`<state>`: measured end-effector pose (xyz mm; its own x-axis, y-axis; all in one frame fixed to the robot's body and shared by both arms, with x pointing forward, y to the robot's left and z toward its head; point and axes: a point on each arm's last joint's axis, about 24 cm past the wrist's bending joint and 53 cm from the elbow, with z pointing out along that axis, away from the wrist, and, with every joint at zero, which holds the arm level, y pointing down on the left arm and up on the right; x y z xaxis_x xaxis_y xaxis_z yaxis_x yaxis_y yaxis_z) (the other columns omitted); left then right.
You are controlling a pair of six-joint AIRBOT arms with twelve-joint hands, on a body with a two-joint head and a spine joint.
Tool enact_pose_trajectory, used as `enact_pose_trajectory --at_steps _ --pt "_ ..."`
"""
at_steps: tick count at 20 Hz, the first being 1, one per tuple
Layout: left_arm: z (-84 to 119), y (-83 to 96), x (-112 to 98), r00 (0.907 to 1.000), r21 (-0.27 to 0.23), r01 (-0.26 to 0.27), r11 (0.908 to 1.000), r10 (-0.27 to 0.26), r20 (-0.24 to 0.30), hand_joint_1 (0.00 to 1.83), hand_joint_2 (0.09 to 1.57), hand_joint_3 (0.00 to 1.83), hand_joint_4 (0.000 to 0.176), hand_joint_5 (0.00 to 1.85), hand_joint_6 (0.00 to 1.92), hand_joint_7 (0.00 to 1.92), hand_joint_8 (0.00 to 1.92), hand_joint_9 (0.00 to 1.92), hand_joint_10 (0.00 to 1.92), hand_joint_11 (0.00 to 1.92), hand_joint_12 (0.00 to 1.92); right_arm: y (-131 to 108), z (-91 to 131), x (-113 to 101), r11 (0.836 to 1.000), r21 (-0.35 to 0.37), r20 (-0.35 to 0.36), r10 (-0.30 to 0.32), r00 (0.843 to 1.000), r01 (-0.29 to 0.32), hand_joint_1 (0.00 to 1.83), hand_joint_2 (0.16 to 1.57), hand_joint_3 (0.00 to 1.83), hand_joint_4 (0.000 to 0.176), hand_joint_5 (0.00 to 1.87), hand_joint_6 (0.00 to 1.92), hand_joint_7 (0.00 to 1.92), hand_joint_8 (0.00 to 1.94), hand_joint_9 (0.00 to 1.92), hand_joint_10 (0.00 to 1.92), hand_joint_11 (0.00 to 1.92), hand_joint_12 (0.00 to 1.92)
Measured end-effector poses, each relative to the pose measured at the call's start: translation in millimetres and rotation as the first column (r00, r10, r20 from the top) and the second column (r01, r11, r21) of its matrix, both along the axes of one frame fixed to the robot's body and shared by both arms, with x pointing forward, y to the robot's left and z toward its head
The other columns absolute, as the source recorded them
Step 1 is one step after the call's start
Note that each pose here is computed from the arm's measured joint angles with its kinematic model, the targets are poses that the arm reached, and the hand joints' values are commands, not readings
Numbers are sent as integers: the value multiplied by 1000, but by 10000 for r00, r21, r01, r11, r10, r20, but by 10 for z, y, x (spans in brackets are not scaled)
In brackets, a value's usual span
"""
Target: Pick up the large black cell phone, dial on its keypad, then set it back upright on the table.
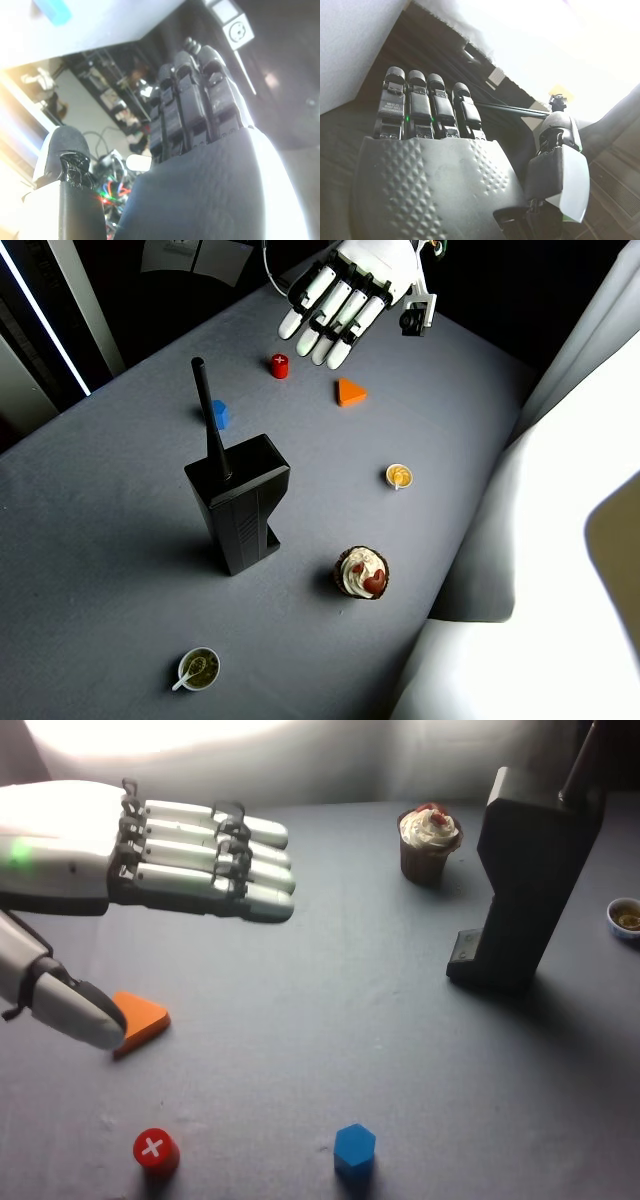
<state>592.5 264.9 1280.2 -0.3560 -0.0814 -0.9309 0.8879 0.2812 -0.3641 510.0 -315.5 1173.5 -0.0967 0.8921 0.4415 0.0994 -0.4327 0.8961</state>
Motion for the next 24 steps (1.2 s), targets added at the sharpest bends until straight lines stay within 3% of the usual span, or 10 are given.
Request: enact_pose_trajectory --at_steps 4,13,18,21,24 --pt "19 -1 3 10000 -59 -7 10000 8 48 0 1088 16 0 43 2 61 0 47 5 22 13 15 -17 -20 10000 57 -61 -17 10000 17 10 890 3 0 64 6 112 6 129 8 0 471" --pt "66 -19 -50 9997 -232 235 9995 -234 67 0 1124 16 0 57 7 80 10 46 4 11 15 20 -71 -31 10000 -36 -130 -70 9999 69 211 860 0 0 116 7 135 5 136 5 0 471" --pt "80 2 -31 9999 -281 105 9995 -104 36 0 1120 8 0 45 5 78 6 67 10 33 30 41 59 131 9999 145 733 4 9973 -15 285 843 0 0 83 2 103 3 110 3 0 428" --pt "56 20 -14 10000 -193 -3 9998 3 -22 0 1122 6 0 47 3 74 2 55 2 27 33 137 37 240 9970 10 1208 772 9897 -779 352 844 0 0 39 0 51 0 64 0 0 373" --pt "101 30 19 9999 -379 -144 9992 145 18 0 1125 6 0 58 6 87 6 79 10 35 43 272 -113 272 9872 -98 1214 1594 9797 -1594 541 850 1 0 27 1 28 0 40 0 0 303"
